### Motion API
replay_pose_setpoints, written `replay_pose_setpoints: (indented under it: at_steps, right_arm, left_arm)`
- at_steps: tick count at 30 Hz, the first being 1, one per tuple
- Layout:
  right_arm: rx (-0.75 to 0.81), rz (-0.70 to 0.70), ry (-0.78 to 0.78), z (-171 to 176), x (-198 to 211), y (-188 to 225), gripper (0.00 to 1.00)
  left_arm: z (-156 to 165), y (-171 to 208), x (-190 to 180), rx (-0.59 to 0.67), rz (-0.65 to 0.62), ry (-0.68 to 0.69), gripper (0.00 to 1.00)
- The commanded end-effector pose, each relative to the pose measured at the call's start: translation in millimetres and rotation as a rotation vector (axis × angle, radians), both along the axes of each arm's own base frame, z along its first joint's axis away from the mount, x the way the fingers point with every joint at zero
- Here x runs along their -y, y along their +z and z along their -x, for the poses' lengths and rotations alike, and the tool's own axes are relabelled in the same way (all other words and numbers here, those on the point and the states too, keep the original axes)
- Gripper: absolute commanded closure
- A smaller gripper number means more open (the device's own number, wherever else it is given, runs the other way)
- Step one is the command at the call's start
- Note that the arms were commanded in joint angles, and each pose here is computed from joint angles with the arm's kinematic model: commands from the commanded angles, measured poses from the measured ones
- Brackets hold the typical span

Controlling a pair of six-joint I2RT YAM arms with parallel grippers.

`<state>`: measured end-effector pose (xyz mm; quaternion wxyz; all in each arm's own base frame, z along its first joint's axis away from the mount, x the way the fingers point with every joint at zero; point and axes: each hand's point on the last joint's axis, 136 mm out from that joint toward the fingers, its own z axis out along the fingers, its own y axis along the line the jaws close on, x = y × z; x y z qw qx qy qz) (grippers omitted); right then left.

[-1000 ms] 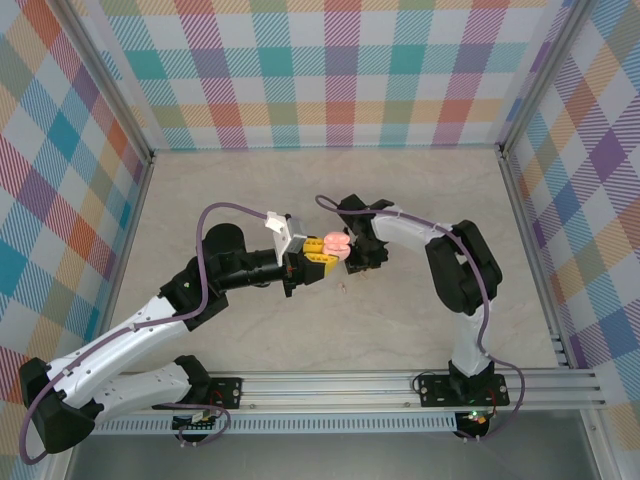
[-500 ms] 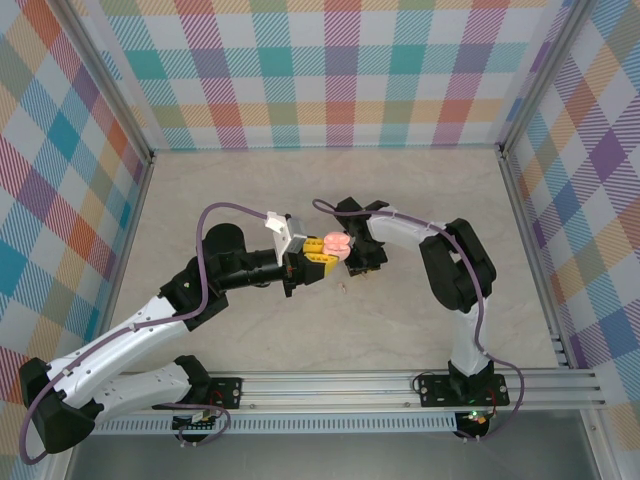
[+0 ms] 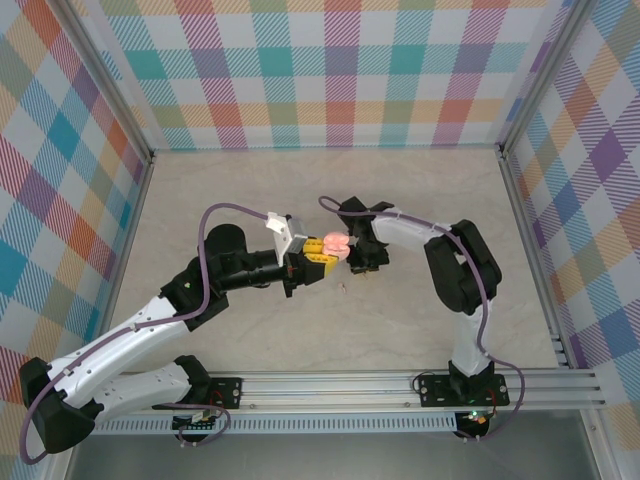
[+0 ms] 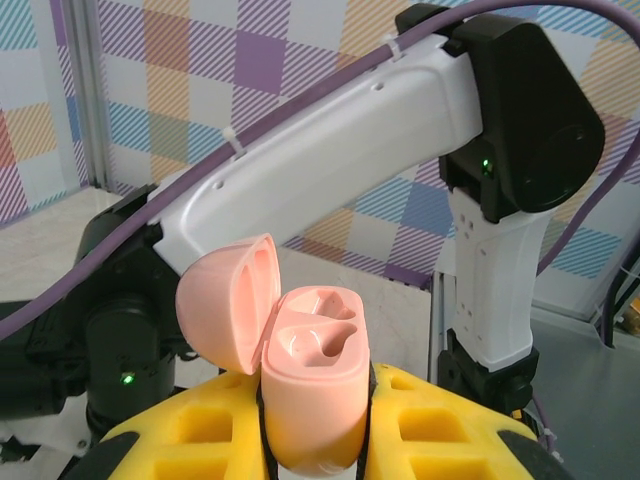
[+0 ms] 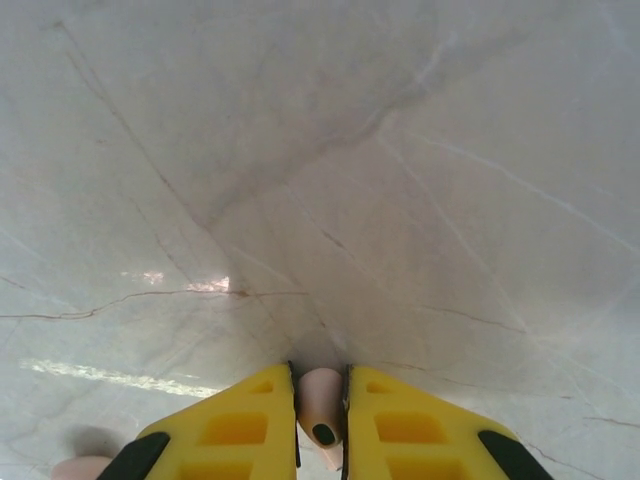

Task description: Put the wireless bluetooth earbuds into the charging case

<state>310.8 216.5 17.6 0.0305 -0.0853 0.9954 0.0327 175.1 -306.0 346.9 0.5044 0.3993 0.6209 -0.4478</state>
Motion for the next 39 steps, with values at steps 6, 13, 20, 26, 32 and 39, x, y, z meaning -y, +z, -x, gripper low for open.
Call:
replay_pose_setpoints:
  at_steps: [6,13,20,26,32,39]
  right_arm:
    - [0.044,-0.270,-0.187,-10,14,10,0.89]
    - [0.049,-0.503,-0.286,-11,25,21,0.88]
    - [0.082,-0.645,-0.306,-9,27,36,0.87]
    - [0.133,-0.742,-0.289,-7,26,62,0.87]
    - [0.210,-0.828,-0.234,-5,21,99,0.86]
    - [0.336,-0.954,-0.118,5,12,158,0.85]
  left_arm:
    - [-9,-16,2,-0.058,-0.033,0.058,0.83]
    - [-40,-45,3,-0.137,-0.077,0.189,0.83]
    - [-72,-79,-4,-0.257,-0.075,0.272,0.84]
    - [-91,-106,-10,-0.336,-0.075,0.326,0.84]
    - [-103,-122,-10,-0.382,-0.074,0.360,0.85]
    - [-109,-126,-5,-0.411,-0.035,0.355,0.85]
